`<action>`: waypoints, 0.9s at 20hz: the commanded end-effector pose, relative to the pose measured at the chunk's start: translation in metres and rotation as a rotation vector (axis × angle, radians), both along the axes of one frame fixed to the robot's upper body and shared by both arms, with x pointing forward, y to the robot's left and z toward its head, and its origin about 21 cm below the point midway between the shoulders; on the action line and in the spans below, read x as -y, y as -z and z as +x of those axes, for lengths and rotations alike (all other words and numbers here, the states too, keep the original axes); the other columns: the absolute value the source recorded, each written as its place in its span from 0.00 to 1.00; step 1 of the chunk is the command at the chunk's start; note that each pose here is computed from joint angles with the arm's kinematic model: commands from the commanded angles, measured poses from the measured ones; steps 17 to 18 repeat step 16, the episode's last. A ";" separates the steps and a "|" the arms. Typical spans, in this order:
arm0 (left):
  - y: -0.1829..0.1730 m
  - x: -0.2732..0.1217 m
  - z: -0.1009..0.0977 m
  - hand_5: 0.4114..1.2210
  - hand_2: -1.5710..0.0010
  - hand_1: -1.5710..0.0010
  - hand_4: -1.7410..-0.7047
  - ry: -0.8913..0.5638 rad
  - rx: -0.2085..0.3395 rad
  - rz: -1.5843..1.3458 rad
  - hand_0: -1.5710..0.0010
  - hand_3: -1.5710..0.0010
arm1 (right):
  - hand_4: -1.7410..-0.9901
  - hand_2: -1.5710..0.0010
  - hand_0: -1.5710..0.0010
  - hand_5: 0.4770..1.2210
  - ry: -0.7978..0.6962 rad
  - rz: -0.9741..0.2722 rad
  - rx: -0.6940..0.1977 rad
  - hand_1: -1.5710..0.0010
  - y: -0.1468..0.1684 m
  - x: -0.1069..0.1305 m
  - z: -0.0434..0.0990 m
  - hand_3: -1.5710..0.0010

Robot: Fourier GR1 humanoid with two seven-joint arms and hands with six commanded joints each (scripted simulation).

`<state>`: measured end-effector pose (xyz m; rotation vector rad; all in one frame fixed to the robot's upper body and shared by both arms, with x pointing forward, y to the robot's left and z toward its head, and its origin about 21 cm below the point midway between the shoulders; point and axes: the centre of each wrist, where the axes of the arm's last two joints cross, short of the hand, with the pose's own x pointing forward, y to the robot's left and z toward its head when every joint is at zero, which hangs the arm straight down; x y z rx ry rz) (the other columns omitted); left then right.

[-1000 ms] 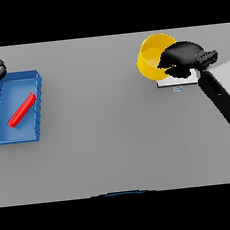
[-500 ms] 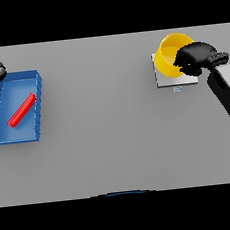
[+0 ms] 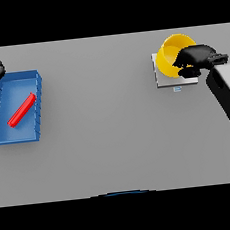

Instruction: Pick up the red beaker and tilt it to pour out 1 green nut into yellow bowl. Pick up the yellow bowl and place it on the metallic measuring scale.

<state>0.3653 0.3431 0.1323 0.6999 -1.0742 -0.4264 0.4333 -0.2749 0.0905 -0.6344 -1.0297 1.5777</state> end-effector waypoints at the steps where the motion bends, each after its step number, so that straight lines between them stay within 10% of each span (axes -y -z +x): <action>1: -0.003 -0.002 0.001 0.44 1.00 1.00 0.86 0.001 0.003 -0.004 1.00 1.00 | 0.21 0.51 0.33 0.75 0.005 0.002 -0.009 0.50 0.000 0.000 0.000 0.37; 9: -0.004 0.001 0.000 0.44 1.00 1.00 0.86 0.006 0.015 -0.006 1.00 1.00 | 0.36 0.84 0.85 0.48 0.027 -0.015 -0.051 0.89 -0.002 0.004 0.001 0.70; 18: -0.006 0.006 -0.002 0.44 1.00 1.00 0.86 -0.004 0.012 0.001 1.00 1.00 | 0.44 0.96 0.97 0.43 0.007 -0.041 -0.049 0.98 -0.001 0.007 0.000 0.83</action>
